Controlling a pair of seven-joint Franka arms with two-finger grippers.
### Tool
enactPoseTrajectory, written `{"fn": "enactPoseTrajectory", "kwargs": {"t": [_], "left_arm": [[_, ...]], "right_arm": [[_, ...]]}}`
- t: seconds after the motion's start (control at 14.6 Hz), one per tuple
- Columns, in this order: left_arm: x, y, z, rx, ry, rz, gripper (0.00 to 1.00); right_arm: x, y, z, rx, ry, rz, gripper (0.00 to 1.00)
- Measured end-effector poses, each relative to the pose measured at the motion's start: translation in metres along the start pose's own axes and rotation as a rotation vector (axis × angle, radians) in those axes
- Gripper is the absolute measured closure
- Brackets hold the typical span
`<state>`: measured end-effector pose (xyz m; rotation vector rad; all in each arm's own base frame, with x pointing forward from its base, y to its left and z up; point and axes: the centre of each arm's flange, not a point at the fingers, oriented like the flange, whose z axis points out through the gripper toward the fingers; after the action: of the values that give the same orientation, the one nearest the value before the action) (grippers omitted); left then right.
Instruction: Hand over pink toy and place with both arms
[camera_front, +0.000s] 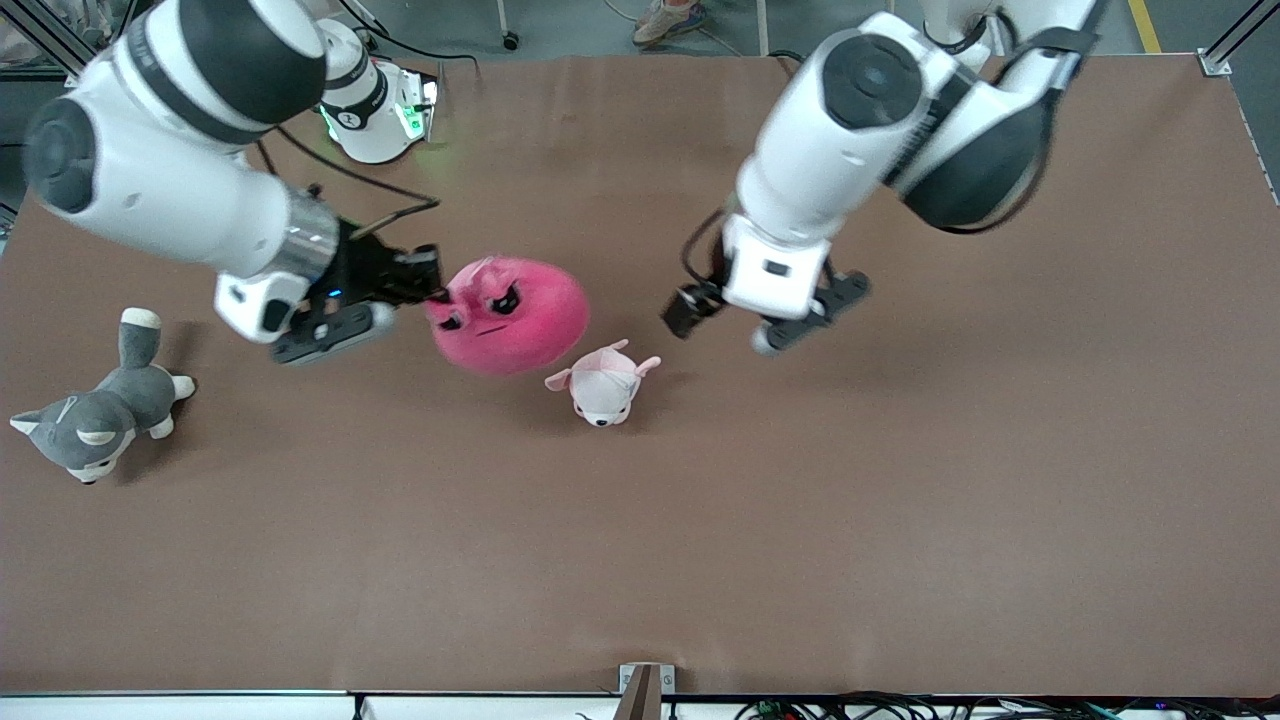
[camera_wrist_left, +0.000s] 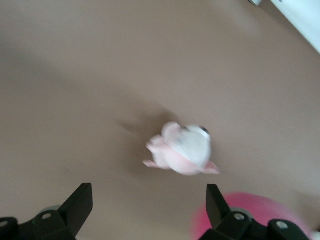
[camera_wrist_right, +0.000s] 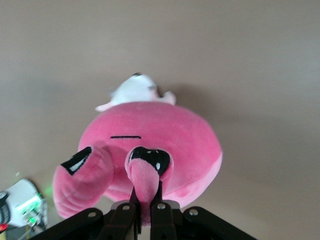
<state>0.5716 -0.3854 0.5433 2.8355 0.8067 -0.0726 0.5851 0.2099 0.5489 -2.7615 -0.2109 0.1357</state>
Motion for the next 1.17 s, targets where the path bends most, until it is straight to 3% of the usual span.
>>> {"fn": "enactPoseTrajectory", "kwargs": {"t": [0.27, 0.48, 0.69, 1.17], "left_arm": [[0.109, -0.066, -0.019, 0.02, 0.016, 0.091, 0.0], [0.171, -0.121, -0.033, 0.076, 0.038, 0.14, 0.0], [0.191, -0.163, -0.062, 0.161, 0.056, 0.179, 0.0], [0.211, -0.243, -0.133, 0.215, 0.05, 0.373, 0.0]], "right_arm": [[0.012, 0.091, -0.036, -0.036, 0.076, 0.108, 0.91], [0.013, 0.16, -0.041, -0.034, 0.06, 0.094, 0.91], [0.024, 0.206, -0.01, 0.003, 0.003, 0.106, 0.91], [0.034, 0.283, 0.041, 0.077, -0.058, 0.074, 0.91]]}}
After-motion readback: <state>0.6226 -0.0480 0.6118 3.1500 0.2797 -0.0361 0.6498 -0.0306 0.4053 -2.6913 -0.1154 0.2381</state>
